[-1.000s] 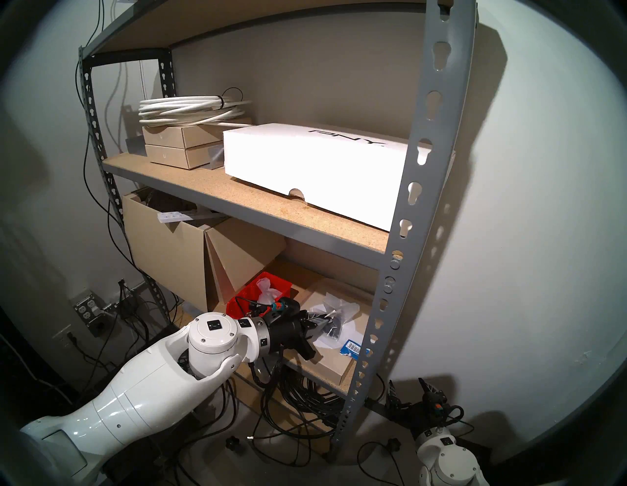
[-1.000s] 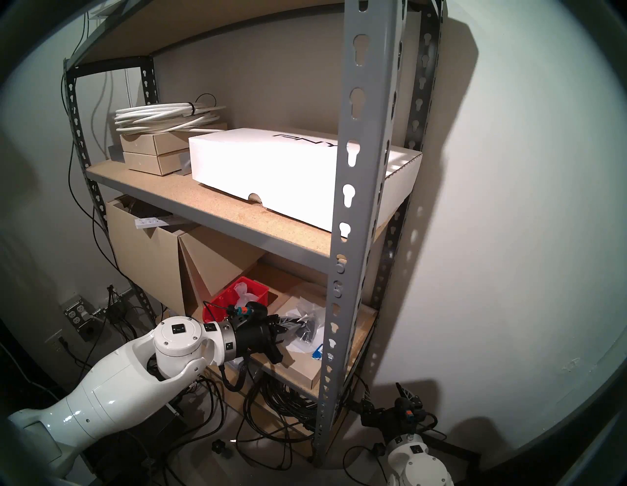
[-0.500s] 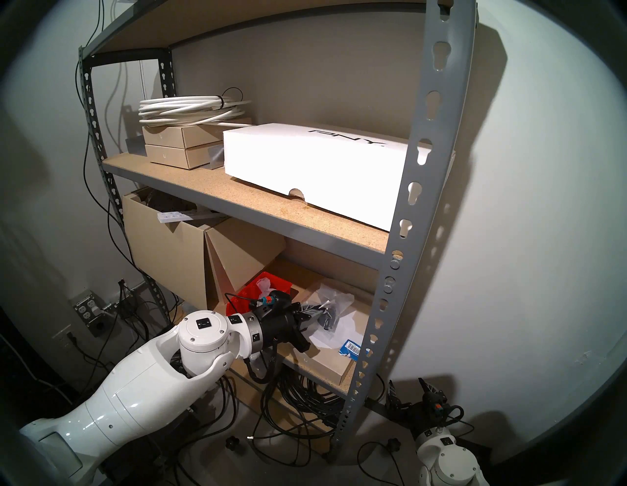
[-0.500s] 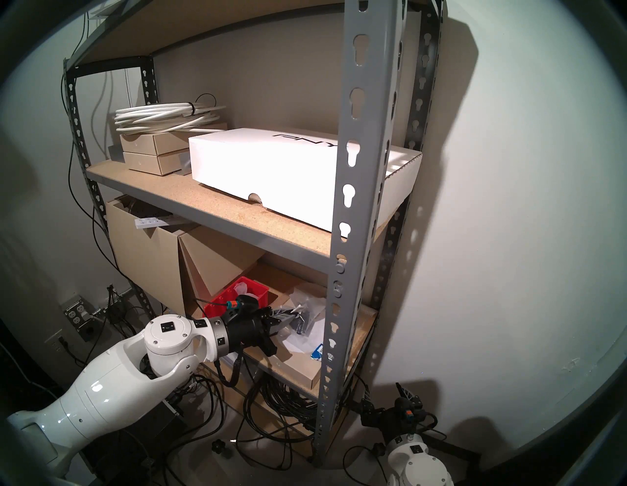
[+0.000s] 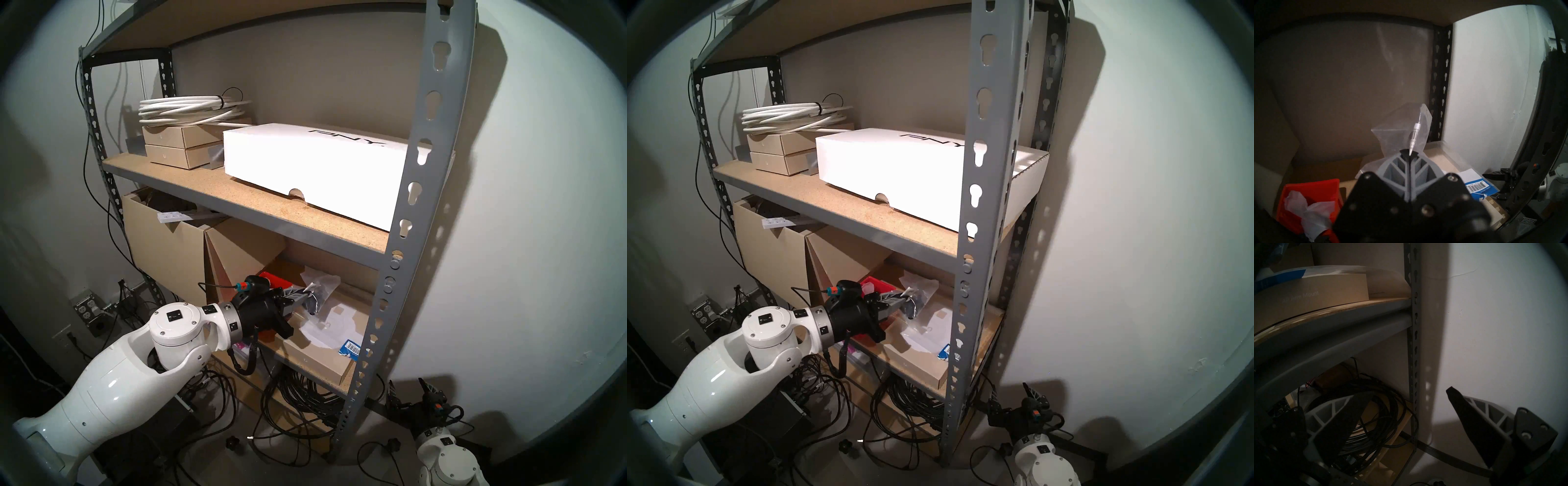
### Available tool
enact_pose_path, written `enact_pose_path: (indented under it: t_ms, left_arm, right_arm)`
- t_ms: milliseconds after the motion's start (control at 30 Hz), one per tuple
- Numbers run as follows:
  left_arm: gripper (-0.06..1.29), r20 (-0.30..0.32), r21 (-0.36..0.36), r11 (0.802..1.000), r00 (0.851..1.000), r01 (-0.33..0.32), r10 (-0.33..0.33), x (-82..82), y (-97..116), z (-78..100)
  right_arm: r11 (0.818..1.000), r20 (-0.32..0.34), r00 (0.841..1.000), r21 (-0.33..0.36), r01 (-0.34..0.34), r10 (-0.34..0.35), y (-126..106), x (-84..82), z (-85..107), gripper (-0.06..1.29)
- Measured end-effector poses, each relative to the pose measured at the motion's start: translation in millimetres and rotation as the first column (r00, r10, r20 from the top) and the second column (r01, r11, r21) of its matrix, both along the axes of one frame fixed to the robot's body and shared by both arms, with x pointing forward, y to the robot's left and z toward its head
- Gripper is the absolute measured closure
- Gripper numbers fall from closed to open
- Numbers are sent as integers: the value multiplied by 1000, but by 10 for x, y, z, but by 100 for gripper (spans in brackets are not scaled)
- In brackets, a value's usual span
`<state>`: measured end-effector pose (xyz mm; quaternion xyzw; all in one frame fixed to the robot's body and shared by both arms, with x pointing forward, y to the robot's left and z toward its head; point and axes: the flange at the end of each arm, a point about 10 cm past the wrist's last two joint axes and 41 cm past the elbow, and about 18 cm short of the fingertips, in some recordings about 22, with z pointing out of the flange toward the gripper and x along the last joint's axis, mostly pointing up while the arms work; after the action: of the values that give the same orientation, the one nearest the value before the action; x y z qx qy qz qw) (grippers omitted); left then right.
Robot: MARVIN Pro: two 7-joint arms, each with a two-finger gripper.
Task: Organize the rack shelf by putting things into a case
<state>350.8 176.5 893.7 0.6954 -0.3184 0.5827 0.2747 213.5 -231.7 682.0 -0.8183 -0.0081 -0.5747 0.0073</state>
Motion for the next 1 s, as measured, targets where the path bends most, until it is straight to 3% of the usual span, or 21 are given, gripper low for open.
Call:
enact_pose_path:
  t_ms: [400, 700, 1000]
  left_arm:
    - [125, -10, -17, 997, 998, -70, 70, -138, 440, 171]
    - [125, -16, -1, 992, 992, -126, 126, -196, 745, 152]
    - [125, -33, 22, 991, 991, -131, 131, -184, 895, 58]
  right_arm:
    - [1000, 0, 1000, 0, 0, 0, 0, 0, 0, -3]
    - [1000, 0, 1000, 0, 0, 0, 0, 0, 0, -3]
    - [1000, 0, 1000, 0, 0, 0, 0, 0, 0, -3]
